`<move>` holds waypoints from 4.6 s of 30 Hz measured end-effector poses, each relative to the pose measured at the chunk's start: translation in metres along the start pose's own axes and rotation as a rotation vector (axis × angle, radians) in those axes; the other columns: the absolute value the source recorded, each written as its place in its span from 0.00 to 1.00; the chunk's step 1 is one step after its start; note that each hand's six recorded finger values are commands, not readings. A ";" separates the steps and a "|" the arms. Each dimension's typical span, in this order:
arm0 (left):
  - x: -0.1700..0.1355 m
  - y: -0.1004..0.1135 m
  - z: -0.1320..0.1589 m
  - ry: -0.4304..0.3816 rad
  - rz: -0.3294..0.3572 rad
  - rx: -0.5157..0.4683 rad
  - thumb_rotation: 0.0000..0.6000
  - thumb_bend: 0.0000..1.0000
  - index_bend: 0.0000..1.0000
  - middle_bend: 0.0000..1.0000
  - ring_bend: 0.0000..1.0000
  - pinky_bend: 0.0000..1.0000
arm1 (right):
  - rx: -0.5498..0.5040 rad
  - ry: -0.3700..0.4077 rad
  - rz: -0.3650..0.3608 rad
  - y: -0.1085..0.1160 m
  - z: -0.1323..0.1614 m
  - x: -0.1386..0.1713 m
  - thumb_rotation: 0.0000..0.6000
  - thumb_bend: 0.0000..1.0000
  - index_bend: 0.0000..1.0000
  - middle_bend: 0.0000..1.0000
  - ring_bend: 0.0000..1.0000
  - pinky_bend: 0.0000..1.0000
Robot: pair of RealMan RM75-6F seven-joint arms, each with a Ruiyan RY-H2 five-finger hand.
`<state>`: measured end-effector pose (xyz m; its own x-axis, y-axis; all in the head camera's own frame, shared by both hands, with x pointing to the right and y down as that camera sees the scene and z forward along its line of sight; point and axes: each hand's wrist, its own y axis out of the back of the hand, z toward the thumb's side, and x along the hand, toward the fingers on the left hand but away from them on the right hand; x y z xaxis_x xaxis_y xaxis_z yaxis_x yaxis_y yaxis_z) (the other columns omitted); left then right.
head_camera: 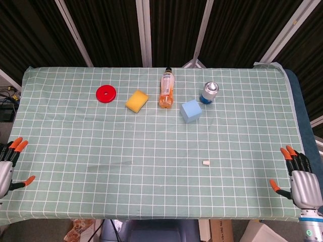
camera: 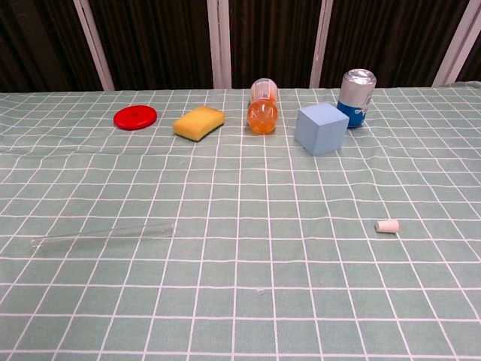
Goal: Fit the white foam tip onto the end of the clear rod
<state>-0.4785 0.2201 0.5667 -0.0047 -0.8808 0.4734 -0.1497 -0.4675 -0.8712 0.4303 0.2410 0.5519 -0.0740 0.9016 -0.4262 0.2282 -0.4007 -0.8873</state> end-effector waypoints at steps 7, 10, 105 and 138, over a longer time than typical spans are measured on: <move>0.009 -0.011 0.027 -0.046 -0.044 0.035 1.00 0.33 0.24 0.25 0.00 0.00 | -0.005 -0.002 0.002 0.000 -0.001 -0.001 1.00 0.31 0.00 0.00 0.00 0.00; 0.015 -0.019 0.044 -0.071 -0.058 0.056 1.00 0.34 0.27 0.29 0.01 0.00 | -0.015 -0.005 -0.003 0.002 -0.002 0.000 1.00 0.31 0.00 0.00 0.00 0.00; 0.068 -0.131 0.215 -0.008 -0.235 0.329 1.00 0.68 0.48 0.53 0.12 0.00 | -0.095 -0.007 0.026 0.002 -0.001 0.000 1.00 0.31 0.00 0.00 0.00 0.00; 0.121 -0.049 0.209 -0.472 0.011 0.060 1.00 0.81 0.48 0.53 0.12 0.00 | -0.026 0.032 0.122 -0.029 0.027 -0.022 1.00 0.31 0.00 0.00 0.00 0.00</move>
<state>-0.2655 0.1206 0.6393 0.4461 -0.8170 0.3653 -0.0946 -0.4490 -0.8885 0.3995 0.2278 0.5821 -0.0131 0.8514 -0.5243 0.2587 -0.5036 -0.8243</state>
